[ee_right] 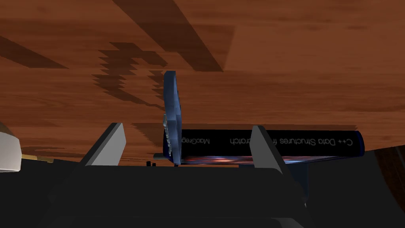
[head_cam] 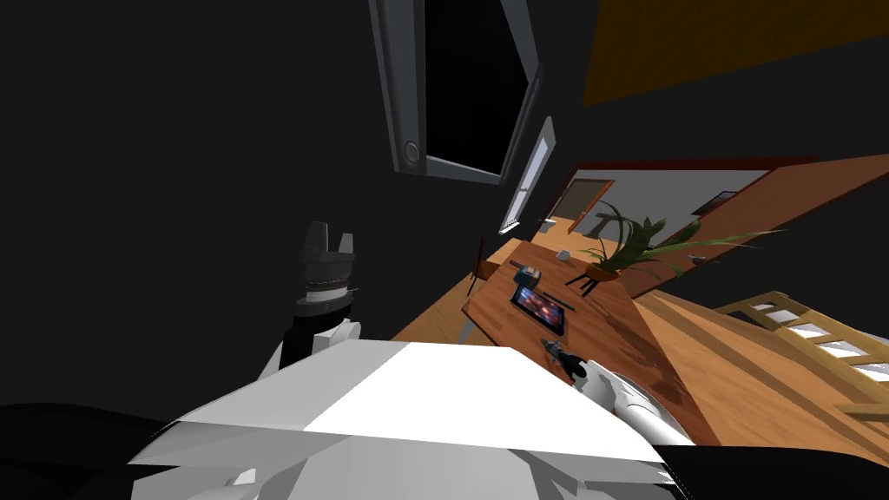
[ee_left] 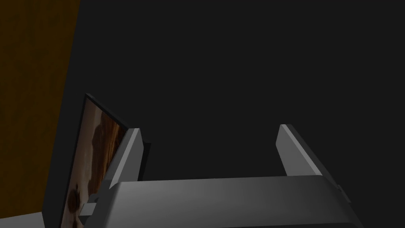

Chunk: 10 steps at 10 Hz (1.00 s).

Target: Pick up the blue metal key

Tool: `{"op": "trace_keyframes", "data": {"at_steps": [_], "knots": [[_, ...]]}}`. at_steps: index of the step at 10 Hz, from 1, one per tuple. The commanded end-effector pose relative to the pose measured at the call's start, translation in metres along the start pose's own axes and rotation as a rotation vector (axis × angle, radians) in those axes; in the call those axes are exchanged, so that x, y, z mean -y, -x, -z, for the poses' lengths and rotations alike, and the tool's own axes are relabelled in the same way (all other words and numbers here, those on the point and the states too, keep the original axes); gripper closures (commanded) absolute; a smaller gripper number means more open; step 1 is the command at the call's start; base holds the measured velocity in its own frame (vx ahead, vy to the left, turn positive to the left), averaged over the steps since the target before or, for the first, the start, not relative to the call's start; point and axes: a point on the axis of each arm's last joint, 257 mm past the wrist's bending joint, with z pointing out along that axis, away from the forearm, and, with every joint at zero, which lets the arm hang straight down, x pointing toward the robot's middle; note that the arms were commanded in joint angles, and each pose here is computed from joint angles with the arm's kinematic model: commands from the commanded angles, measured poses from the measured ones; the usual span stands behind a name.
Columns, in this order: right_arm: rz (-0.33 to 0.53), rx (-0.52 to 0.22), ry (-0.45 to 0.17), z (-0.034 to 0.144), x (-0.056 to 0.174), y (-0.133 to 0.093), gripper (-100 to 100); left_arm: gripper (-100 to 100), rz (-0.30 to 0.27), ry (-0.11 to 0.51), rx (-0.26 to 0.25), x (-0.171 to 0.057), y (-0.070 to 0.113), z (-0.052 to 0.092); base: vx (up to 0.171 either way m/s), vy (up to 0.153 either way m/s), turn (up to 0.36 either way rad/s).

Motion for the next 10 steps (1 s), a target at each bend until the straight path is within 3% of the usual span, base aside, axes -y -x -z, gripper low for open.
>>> {"op": "trace_keyframes", "data": {"at_steps": [1,4,5,9,10], "knots": [[-0.005,0.002,-0.003,-0.0039,-0.0005,-0.0037,-100,0,0.0,0.0,0.0,0.0,0.0,0.0,0.002,-0.048,0.058],[-0.009,0.002,-0.006,-0.0064,-0.0015,-0.008,-100,0,0.0,0.0,0.0,0.0,0.0,0.0,0.0,-0.042,0.033],[-0.009,0.002,-0.006,-0.0066,-0.0016,-0.0082,100,0,0.0,0.0,0.0,0.0,0.0,0.0,0.0,0.0,0.0],[-0.016,0.0,-0.013,-0.0065,0.0011,-0.0094,100,0,0.0,0.0,0.0,0.0,0.0,0.0,-0.001,0.0,-0.01],[-0.016,0.0,-0.012,-0.0065,0.0009,-0.0092,0,0,0.0,0.0,0.0,0.0,0.0,0.0,0.0,0.0,0.0]]}}
